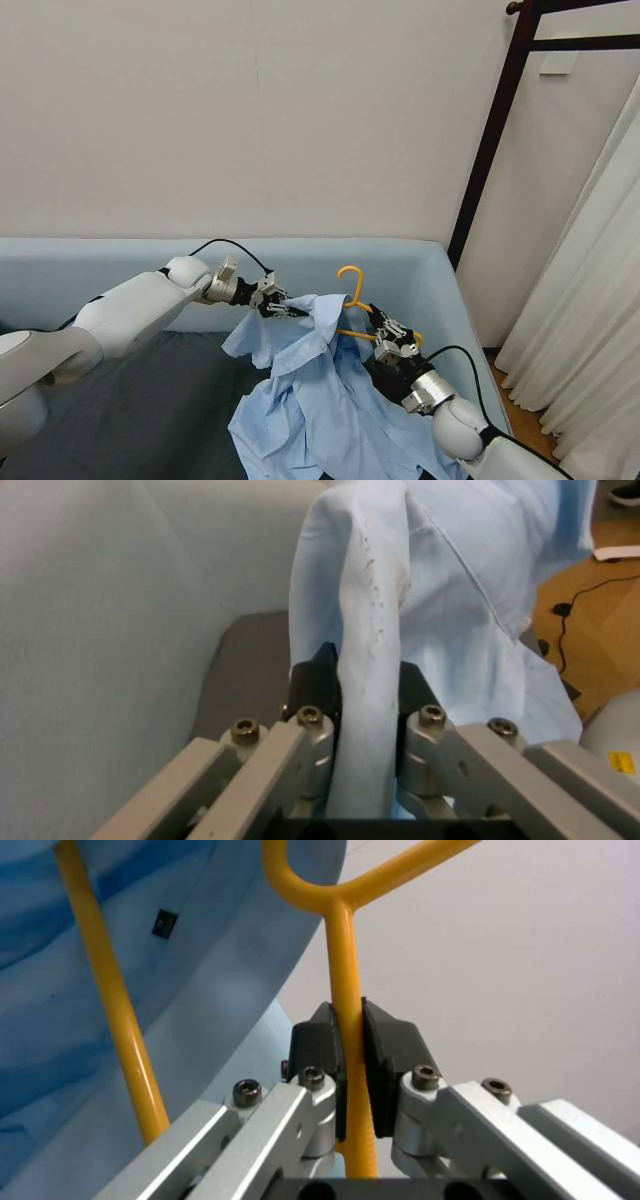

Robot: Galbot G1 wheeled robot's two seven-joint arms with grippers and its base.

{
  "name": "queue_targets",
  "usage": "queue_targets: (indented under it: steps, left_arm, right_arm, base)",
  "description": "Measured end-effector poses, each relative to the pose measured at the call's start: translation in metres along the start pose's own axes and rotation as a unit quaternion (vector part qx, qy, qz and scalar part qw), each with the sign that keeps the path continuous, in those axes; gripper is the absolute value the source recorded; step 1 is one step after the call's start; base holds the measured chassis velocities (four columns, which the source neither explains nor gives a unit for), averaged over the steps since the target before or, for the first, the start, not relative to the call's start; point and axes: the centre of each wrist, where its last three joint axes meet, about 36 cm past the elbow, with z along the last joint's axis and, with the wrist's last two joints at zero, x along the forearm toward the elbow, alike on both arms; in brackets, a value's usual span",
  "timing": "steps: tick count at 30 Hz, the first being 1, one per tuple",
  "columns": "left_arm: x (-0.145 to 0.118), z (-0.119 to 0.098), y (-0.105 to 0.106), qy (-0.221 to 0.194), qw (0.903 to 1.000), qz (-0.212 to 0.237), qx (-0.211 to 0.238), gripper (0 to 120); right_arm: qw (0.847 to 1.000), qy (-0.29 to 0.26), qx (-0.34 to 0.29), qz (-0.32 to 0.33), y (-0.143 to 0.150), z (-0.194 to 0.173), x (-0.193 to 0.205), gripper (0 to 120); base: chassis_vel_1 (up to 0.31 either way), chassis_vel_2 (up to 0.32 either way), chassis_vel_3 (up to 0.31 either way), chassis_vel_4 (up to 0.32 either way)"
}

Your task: Pick up the clothes from the sofa and hang them on the clothes hanger.

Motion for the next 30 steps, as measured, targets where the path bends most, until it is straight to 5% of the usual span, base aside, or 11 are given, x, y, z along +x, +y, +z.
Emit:
queue_targets:
  steps: [11,22,29,30]
  left_arm:
    - [0.005,-0.007,-0.004,-0.005,0.9998,-0.009,-0.019,5]
    - [0.013,-0.010,-0.001,-0.008,0.9995,-0.018,-0.024,1]
    - [0.016,-0.017,0.000,-0.025,0.9988,-0.031,-0.030,1]
    - [0.023,-0.024,-0.001,-0.036,0.9981,-0.038,-0.034,1]
  right_arm:
    - [1.000,-0.002,-0.008,0.014,-0.005,-0.008,0.000,7]
    - [0.998,-0.046,-0.037,0.024,-0.037,-0.034,0.030,48]
    - [0.991,-0.014,-0.127,0.042,-0.041,-0.056,0.058,68]
    - [0.984,0.009,-0.170,0.047,-0.036,-0.062,0.069,78]
  base:
    - [0.000,0.000,0.000,0.000]
    - [0.000,0.000,0.000,0.000]
    - [0.000,0.000,0.000,0.000]
    - [0.000,0.000,0.000,0.000]
